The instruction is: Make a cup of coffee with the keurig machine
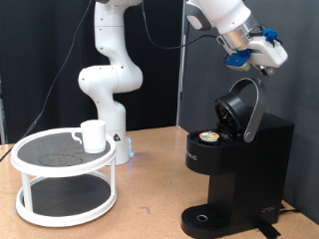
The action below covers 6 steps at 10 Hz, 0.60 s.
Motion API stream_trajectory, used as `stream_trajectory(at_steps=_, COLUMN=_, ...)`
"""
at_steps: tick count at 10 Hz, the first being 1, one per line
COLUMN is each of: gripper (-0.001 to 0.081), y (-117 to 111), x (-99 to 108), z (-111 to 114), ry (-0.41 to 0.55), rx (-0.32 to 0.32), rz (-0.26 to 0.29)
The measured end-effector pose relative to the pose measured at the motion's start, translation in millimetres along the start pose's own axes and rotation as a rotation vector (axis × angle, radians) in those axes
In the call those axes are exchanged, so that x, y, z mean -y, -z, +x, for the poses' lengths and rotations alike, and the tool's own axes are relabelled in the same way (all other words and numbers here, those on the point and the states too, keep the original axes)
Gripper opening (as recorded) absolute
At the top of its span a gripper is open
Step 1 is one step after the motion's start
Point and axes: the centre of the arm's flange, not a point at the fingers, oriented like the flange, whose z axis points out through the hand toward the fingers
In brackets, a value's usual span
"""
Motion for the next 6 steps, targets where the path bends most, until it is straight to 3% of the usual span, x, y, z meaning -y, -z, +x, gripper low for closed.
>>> stream_trajectory(at_steps=6, gripper=0.0000, y=-5, x=9, z=14, ry=-0.007, rx=-0.025, rz=0.013)
